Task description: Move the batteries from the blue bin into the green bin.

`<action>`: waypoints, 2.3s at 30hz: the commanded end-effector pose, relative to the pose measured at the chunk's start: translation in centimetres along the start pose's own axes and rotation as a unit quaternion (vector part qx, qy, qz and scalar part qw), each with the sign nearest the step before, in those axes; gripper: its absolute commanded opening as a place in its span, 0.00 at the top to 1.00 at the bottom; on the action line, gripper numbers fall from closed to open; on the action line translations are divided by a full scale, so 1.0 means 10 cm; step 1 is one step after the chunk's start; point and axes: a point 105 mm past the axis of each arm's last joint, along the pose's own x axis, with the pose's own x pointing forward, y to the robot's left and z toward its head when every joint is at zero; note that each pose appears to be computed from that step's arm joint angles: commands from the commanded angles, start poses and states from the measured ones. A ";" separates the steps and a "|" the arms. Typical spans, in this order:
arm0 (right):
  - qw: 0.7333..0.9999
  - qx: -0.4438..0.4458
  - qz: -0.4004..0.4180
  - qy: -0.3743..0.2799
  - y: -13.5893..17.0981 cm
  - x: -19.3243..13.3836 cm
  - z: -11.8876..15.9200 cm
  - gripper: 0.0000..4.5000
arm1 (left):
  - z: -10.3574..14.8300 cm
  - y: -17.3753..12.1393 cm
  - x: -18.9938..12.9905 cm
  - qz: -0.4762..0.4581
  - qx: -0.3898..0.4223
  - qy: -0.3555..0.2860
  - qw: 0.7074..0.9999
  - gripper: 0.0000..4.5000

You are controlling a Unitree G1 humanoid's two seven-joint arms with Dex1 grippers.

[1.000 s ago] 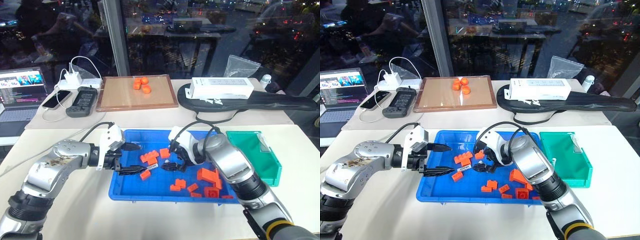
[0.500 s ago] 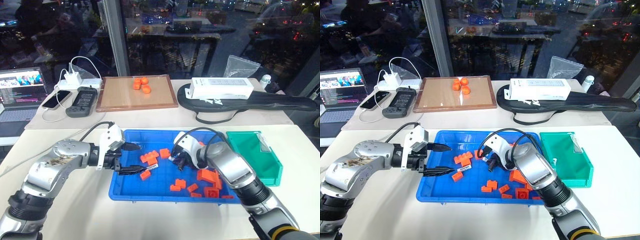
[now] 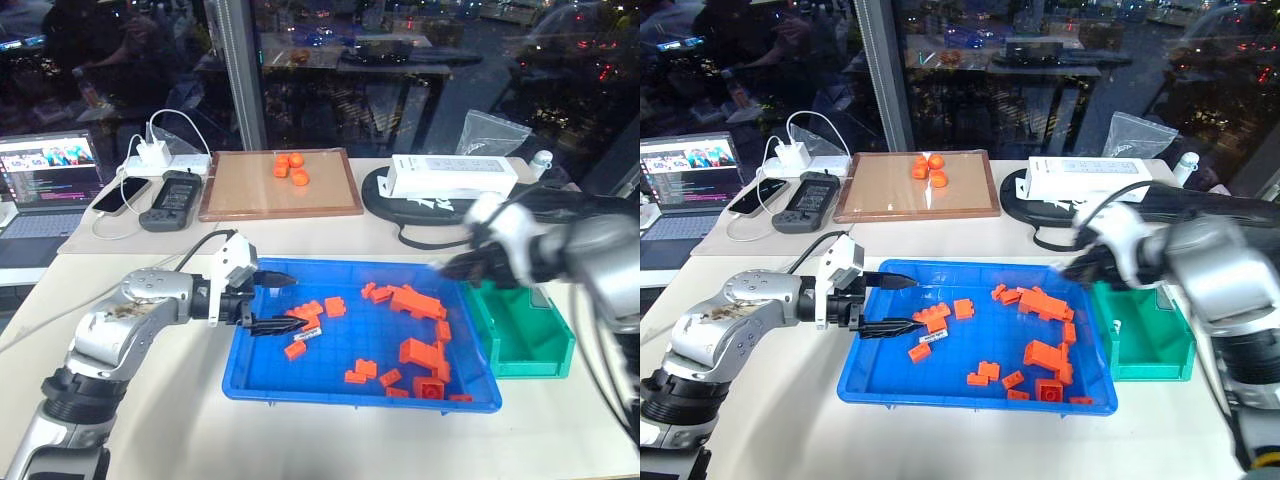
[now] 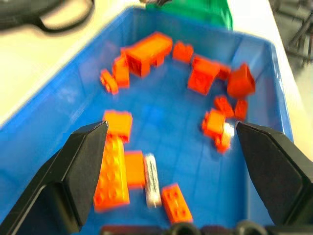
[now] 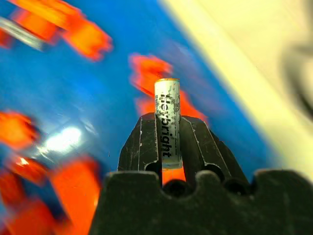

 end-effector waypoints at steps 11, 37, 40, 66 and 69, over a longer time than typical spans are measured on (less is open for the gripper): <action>0.993 0.054 -0.078 0.070 -0.24 -0.02 -0.63 0.61 | 0.40 0.06 0.06 -0.015 0.029 -0.075 0.997 0.00; 0.920 -0.258 0.269 -0.121 1.73 1.08 0.55 0.15 | -0.12 0.19 -0.43 0.083 0.032 0.068 0.994 0.00; 0.917 -0.267 0.269 -0.125 1.74 1.17 0.59 0.40 | -0.12 0.17 -0.45 0.085 0.028 0.066 0.994 0.00; 0.908 -0.237 0.323 -0.122 1.93 1.64 0.59 0.51 | -0.09 0.07 -0.53 0.115 0.020 0.060 0.991 0.00; 0.910 -0.239 0.319 -0.117 1.89 1.64 0.55 0.70 | -0.09 0.07 -0.52 0.112 0.020 0.058 0.992 0.00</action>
